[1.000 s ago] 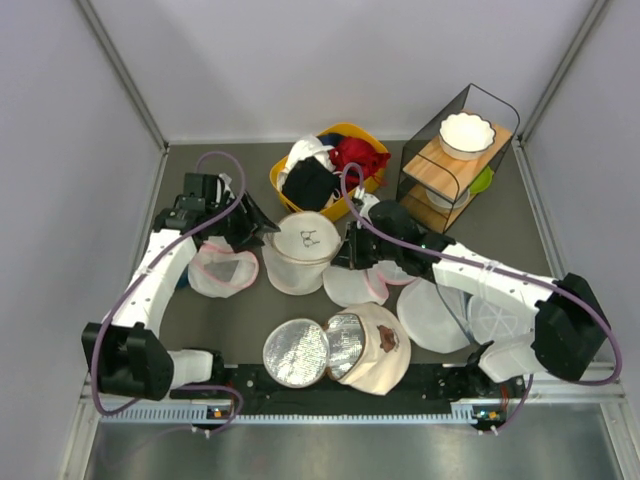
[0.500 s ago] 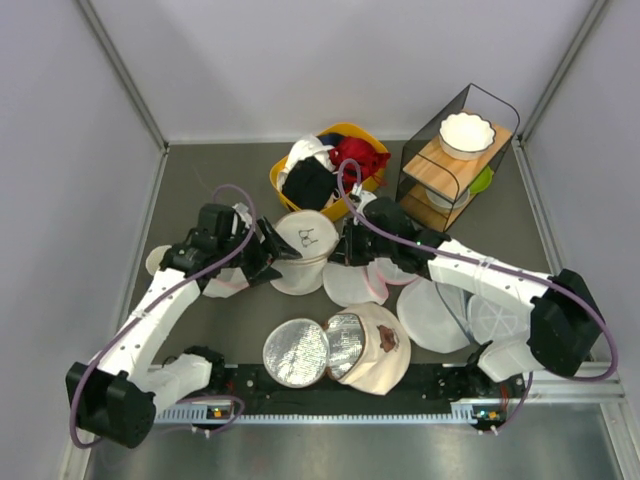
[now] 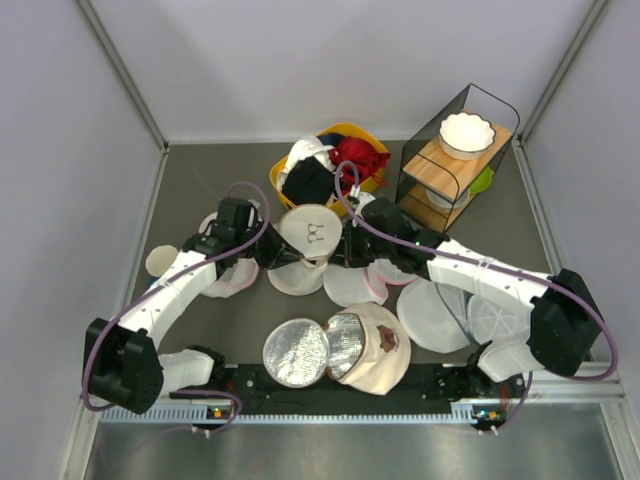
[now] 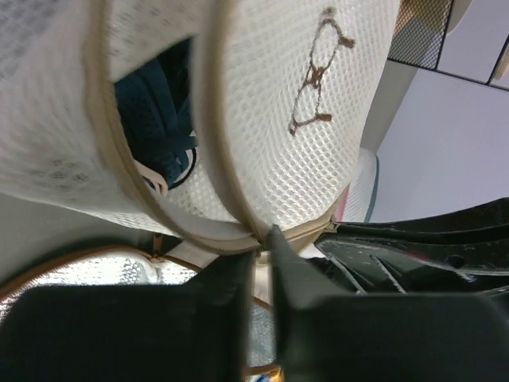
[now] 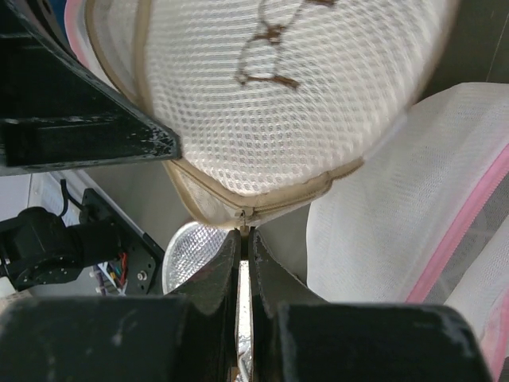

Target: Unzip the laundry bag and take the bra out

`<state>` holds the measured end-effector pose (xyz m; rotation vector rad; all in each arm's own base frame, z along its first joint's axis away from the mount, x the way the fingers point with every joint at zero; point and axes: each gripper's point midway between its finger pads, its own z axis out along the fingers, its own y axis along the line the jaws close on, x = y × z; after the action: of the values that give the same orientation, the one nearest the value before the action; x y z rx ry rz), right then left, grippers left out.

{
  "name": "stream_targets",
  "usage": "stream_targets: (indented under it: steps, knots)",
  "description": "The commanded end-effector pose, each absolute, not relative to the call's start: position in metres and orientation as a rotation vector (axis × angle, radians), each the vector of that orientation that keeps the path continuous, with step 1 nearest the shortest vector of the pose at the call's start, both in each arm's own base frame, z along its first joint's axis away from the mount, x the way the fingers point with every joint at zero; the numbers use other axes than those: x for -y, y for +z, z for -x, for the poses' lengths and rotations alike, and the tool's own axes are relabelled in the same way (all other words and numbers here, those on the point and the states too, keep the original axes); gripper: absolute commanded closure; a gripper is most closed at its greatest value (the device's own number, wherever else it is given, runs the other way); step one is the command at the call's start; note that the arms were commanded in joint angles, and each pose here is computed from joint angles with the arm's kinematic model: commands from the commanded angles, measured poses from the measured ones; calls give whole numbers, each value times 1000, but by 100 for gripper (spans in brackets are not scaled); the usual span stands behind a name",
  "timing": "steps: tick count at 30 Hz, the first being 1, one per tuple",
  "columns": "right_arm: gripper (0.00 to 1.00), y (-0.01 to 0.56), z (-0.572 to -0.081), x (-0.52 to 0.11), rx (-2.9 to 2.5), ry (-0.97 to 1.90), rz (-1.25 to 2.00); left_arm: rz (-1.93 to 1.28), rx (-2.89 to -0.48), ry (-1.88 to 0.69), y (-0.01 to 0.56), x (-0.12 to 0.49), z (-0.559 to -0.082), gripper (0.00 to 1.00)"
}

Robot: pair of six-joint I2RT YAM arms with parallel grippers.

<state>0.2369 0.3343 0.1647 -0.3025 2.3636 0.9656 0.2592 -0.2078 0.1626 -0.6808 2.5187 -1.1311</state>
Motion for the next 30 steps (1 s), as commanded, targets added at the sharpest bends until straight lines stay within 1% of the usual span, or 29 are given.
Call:
stream_targets:
  steps: [1,5,6,12,20,22,23,24,25,26,29,30]
  knots:
    - [100,188,-236,-333,-2276,970,325,598,-2435,-1178,186,214,-274,100]
    - [100,179,-237,-316,-2280,897,302,551,-2405,-1100,201,195,-276,100]
    - [100,176,-236,-313,-2284,885,298,555,-2365,-1088,210,186,-279,100]
    - [100,166,-234,-302,-2301,851,292,586,-2293,-1017,222,152,-284,100]
    - [100,177,-239,-311,-2279,878,305,506,-2348,-1113,214,164,-274,100]
    - [59,183,-242,-310,-2258,869,294,482,-2348,-1131,209,167,-269,100]
    - [45,188,-242,-309,-2247,871,285,463,-2349,-1122,208,167,-268,100]
    - [26,191,-244,-307,-2238,864,278,454,-2354,-1103,204,167,-265,100]
    - [23,199,-245,-306,-2219,862,266,443,-2355,-1097,203,167,-263,100]
    - [22,202,-246,-305,-2215,857,258,428,-2358,-1094,201,167,-262,100]
    - [21,216,-253,-306,-2191,846,236,436,-2368,-1138,190,170,-253,100]
    - [21,217,-254,-306,-2198,840,235,445,-2398,-1174,180,173,-244,98]
